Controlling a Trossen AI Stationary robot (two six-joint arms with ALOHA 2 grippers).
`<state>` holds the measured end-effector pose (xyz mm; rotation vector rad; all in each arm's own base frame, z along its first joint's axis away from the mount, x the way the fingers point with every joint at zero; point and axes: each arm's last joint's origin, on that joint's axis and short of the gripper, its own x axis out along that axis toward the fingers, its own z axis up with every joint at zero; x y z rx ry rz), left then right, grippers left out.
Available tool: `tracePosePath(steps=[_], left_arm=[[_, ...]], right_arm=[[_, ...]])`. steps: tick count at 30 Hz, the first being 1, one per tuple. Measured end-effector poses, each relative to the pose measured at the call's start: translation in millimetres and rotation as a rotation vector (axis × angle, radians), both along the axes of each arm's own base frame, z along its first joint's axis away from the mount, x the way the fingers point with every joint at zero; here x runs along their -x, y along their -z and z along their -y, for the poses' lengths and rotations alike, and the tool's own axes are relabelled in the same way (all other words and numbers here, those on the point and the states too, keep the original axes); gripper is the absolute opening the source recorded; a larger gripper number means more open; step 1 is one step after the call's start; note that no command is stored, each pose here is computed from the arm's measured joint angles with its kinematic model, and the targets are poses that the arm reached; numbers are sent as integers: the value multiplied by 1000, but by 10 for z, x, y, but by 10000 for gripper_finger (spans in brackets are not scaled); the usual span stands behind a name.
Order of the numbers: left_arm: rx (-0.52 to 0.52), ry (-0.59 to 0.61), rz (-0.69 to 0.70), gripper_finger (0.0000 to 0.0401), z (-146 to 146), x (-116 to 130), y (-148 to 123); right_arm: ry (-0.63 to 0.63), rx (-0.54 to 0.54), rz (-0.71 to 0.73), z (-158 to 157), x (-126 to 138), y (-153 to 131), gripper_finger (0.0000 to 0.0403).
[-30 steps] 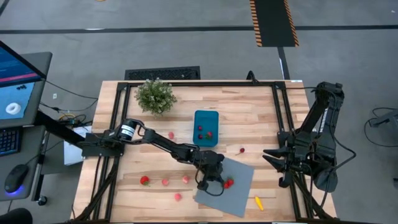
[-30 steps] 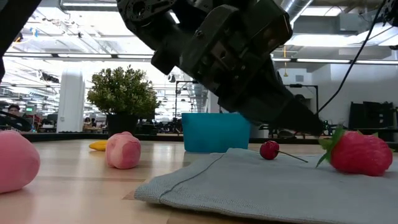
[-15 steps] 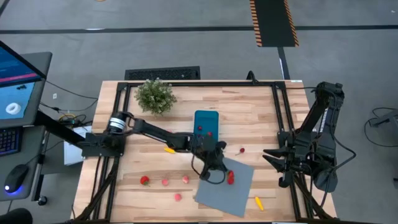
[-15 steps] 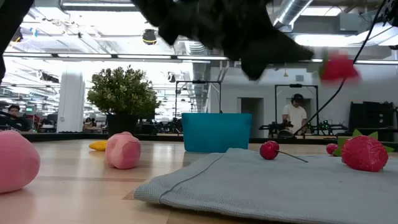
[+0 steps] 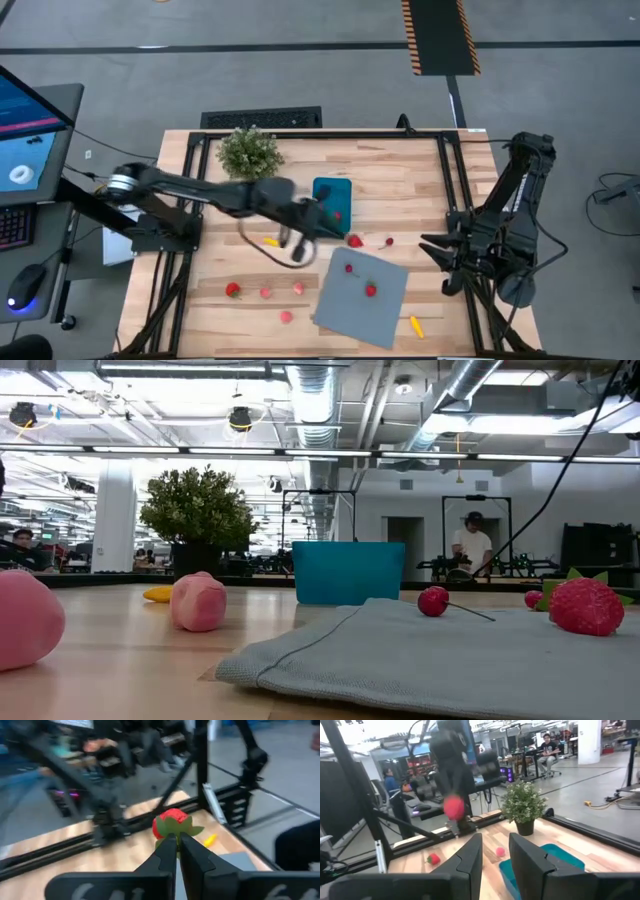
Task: Pick and placing Produce into tupperware
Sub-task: Put the strawberry into the blue bin
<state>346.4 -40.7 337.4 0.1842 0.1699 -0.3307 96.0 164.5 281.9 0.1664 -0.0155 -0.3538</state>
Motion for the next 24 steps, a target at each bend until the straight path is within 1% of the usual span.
tracePosePath(steps=[5, 8, 13, 17, 22, 24], left_arm=[[0, -139, 58, 0, -117, 537, -151], [37, -182, 120, 0, -138, 862, -197], [110, -250, 180, 0, -180, 1319, -99], [178, -297, 234, 0, -214, 1607, 27], [281, -296, 349, 0, -244, 1868, 167], [338, -307, 383, 0, -259, 1953, 237]], right_arm=[[14, 9, -10, 25, -37, 9, 118], [20, 11, -19, 40, -64, 14, 118], [42, 6, -18, 64, -102, 14, 118], [43, -14, -17, 73, -119, 16, 118], [41, -36, -14, 74, -131, 13, 118], [38, -48, -12, 75, -133, 14, 118]])
